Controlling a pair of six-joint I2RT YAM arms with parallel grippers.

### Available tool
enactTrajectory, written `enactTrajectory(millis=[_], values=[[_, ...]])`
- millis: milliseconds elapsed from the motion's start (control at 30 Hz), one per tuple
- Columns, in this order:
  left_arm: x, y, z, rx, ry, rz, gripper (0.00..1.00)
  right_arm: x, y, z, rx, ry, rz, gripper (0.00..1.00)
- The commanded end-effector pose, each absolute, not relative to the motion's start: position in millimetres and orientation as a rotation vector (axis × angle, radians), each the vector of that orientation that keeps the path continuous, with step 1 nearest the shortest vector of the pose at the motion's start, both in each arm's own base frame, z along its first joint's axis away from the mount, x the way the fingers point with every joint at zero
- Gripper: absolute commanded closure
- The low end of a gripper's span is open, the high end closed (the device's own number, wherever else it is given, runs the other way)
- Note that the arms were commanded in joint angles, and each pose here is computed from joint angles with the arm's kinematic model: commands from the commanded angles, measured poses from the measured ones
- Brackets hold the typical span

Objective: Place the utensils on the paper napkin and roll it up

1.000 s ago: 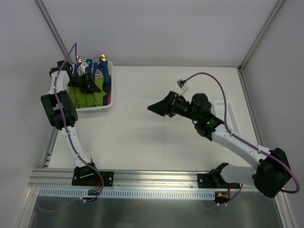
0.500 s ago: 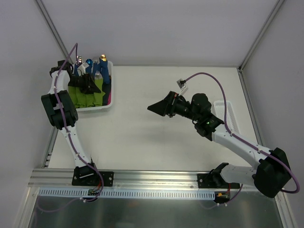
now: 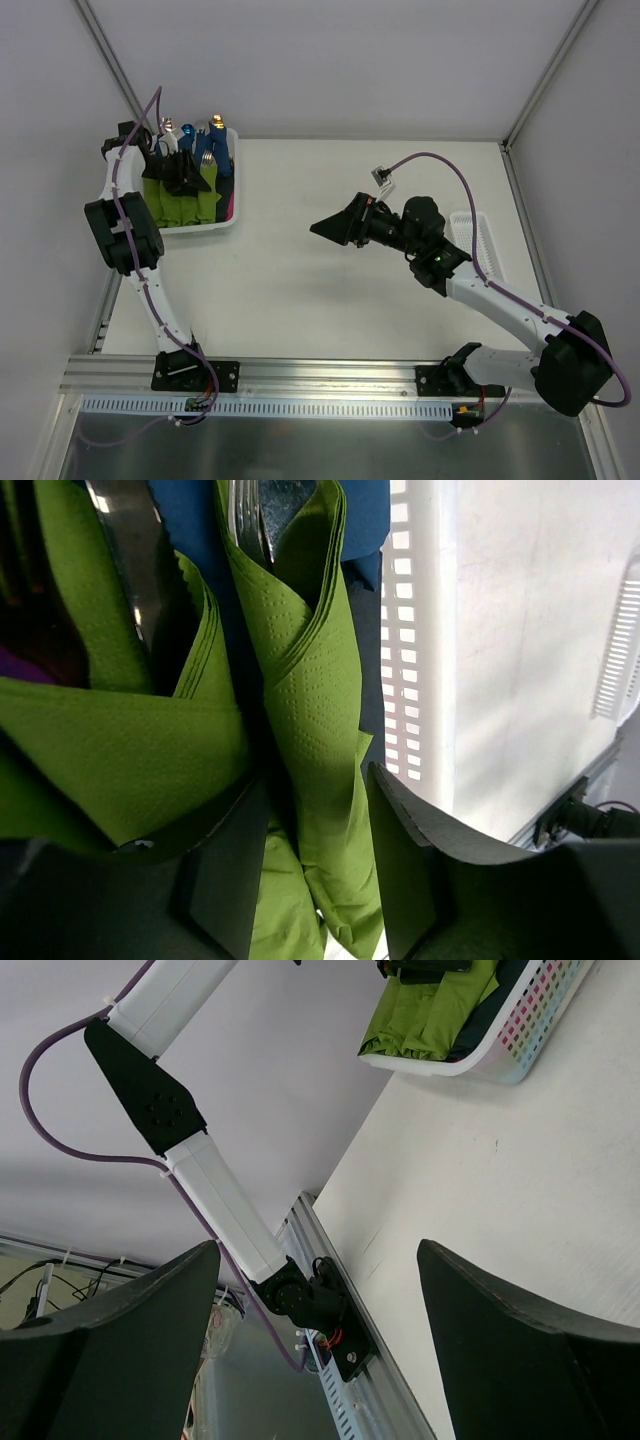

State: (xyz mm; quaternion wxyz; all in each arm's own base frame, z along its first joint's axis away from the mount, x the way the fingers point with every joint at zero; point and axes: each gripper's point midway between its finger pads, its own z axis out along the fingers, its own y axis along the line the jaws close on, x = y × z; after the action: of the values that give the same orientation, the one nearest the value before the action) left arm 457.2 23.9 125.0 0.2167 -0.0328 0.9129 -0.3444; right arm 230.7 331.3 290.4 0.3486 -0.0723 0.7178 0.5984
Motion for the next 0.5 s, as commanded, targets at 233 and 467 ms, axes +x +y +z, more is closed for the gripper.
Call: enactTrajectory(millis=[233,467], values=[[468.8,55.5,176.8,0.002,2.439,-0.625,0.55,227.8,329.0,309.8,-0.214,1.79,1.575,0.16],[460.5,48.0,226.6,0.072,2.307,-0.585,0.6,226.1,327.3,305.8,-0.219,1.798,1.566,0.15]])
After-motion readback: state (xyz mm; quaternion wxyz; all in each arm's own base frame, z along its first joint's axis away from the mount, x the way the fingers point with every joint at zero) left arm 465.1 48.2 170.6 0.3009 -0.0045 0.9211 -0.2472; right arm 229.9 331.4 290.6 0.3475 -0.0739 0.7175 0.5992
